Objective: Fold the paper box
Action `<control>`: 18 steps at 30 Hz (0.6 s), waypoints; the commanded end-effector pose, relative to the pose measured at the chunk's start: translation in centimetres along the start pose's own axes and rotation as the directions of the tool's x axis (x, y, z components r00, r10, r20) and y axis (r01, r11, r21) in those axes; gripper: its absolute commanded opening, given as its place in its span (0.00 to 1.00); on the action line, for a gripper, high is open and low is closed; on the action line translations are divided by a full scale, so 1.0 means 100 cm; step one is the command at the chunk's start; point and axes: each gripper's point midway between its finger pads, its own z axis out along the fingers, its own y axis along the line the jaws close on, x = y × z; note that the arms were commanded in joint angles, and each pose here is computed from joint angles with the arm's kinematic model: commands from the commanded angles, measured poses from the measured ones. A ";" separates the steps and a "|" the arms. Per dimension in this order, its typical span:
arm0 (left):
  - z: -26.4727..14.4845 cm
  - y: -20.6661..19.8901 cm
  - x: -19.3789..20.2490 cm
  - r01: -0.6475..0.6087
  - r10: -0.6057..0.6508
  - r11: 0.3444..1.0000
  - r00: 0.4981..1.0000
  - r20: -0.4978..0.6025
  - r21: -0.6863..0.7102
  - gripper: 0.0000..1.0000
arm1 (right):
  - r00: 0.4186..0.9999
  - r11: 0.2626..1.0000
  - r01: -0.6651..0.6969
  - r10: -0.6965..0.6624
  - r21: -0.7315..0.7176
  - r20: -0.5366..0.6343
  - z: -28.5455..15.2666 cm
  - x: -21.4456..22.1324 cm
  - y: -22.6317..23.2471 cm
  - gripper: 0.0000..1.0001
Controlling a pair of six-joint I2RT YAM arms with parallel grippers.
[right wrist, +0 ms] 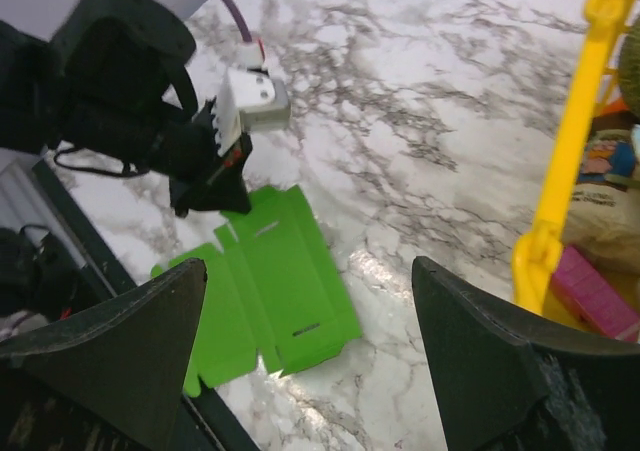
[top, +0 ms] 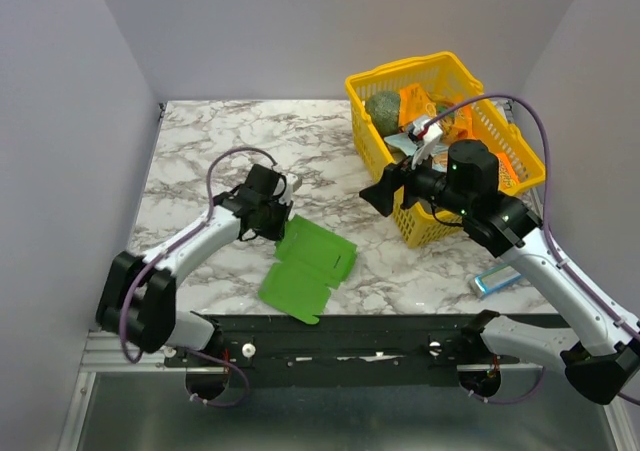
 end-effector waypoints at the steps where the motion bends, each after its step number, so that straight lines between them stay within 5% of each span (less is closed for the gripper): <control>1: -0.061 -0.011 -0.056 -0.135 0.133 0.991 0.919 0.371 -0.022 0.00 | 0.993 0.970 0.096 -0.110 -0.223 -0.052 0.003 0.016 0.037 0.90; 7: -0.118 -0.032 -0.068 -0.247 0.202 0.969 0.772 0.602 -0.008 0.00 | 0.968 0.961 0.132 -0.178 -0.243 -0.176 0.029 0.050 0.054 0.86; 18: -0.137 -0.068 -0.059 -0.414 0.247 0.903 0.716 0.653 0.112 0.00 | 0.934 0.949 0.285 -0.306 -0.134 -0.183 0.060 0.058 0.024 0.87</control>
